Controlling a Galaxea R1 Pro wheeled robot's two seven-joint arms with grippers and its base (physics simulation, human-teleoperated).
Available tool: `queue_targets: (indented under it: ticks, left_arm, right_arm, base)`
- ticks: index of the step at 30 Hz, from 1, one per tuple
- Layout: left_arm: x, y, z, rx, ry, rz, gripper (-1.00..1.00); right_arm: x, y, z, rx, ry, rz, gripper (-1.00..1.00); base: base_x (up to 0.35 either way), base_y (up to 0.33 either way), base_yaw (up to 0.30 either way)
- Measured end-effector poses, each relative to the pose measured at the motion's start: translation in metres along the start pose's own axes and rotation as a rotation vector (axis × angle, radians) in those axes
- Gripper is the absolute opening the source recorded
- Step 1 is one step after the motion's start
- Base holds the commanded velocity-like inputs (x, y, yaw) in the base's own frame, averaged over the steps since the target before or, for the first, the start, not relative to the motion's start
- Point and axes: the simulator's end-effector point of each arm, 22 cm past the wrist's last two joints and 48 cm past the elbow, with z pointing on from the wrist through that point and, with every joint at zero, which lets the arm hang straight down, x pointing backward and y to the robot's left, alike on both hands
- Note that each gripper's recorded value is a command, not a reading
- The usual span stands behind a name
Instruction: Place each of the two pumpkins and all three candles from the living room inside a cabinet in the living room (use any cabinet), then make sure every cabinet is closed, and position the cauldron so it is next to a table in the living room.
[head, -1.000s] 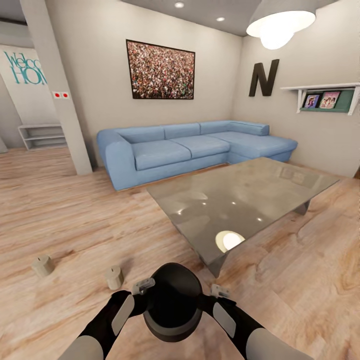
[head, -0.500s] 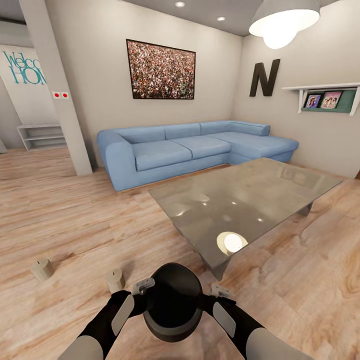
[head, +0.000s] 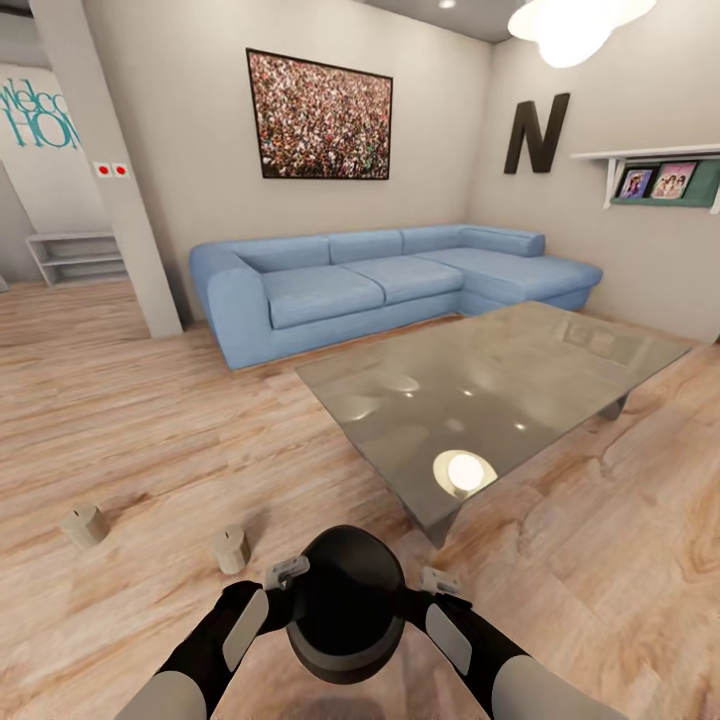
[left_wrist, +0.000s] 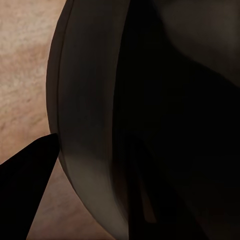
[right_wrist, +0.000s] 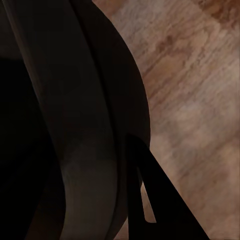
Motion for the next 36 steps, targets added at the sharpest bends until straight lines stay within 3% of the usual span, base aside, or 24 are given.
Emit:
queue_targets:
  ticks: [36]
  left_arm:
    - [0.028,0.017,0.028,-0.023,0.078,-0.016,-1.0]
  right_arm:
    - [0.035,-0.015,0.027,0.029,0.077,0.023,-1.0]
  base:
    - [0.0,0.0,0.0]
